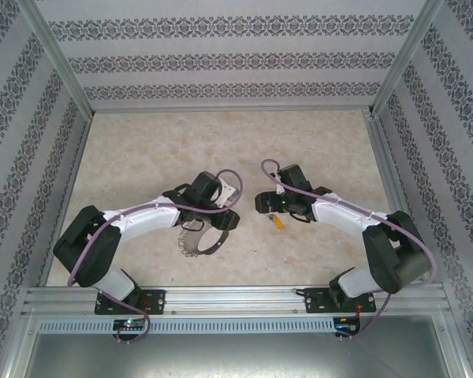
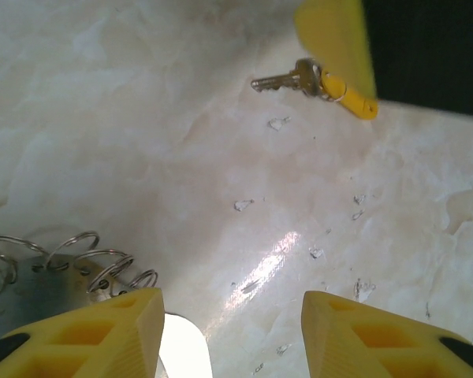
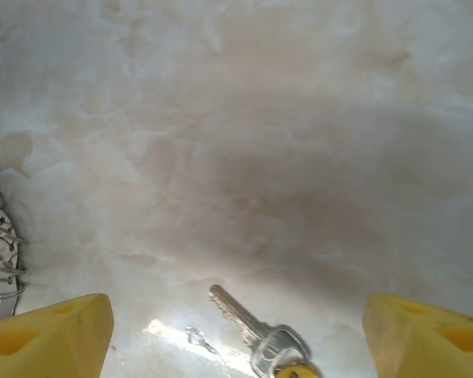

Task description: Put the keys on the keyring

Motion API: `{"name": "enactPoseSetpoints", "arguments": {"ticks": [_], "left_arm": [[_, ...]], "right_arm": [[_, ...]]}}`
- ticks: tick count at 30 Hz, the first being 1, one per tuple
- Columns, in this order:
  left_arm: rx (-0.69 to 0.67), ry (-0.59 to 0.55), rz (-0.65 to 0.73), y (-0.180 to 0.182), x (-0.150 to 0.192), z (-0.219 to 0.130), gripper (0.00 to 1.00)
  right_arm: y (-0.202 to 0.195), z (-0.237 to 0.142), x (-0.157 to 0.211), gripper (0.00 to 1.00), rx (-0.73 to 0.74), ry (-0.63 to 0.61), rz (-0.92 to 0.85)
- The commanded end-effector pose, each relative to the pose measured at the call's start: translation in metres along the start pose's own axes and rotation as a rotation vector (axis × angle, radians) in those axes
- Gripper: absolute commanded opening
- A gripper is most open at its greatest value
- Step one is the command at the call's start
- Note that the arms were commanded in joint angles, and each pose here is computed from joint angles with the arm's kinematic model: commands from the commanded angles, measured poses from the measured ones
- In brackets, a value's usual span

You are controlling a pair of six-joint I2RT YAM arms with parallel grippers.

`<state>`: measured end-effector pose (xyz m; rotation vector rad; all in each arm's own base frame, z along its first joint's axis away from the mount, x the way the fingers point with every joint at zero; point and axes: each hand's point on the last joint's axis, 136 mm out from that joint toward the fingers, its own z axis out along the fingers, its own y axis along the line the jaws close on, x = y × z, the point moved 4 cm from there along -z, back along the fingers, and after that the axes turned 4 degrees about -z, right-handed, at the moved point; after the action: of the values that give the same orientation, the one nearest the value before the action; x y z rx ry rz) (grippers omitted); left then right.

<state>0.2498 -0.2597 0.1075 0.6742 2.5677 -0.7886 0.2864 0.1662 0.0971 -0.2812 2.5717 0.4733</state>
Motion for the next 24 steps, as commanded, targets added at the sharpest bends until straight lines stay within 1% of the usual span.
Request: {"name": "enactPoseSetpoints", "arguments": {"ticks": [1,6,14,24], "left_arm": [[-0.019,0.070,0.051,-0.004,0.009,0.003,0.49],[-0.056,0.090,0.067,-0.003,0.010,0.009,0.48],[-0.117,0.073,0.072,0.004,0.006,0.013,0.49],[-0.127,0.085,0.069,0.008,0.007,0.019,0.48]], "right_arm": [[-0.004,-0.008,-0.002,0.83,-0.017,-0.033,0.031],[-0.012,-0.013,-0.004,0.84,-0.026,-0.052,0.054],[-0.016,-0.013,-0.001,0.84,-0.038,-0.056,0.069],[-0.018,-0.011,0.000,0.84,-0.041,-0.054,0.075]]}}
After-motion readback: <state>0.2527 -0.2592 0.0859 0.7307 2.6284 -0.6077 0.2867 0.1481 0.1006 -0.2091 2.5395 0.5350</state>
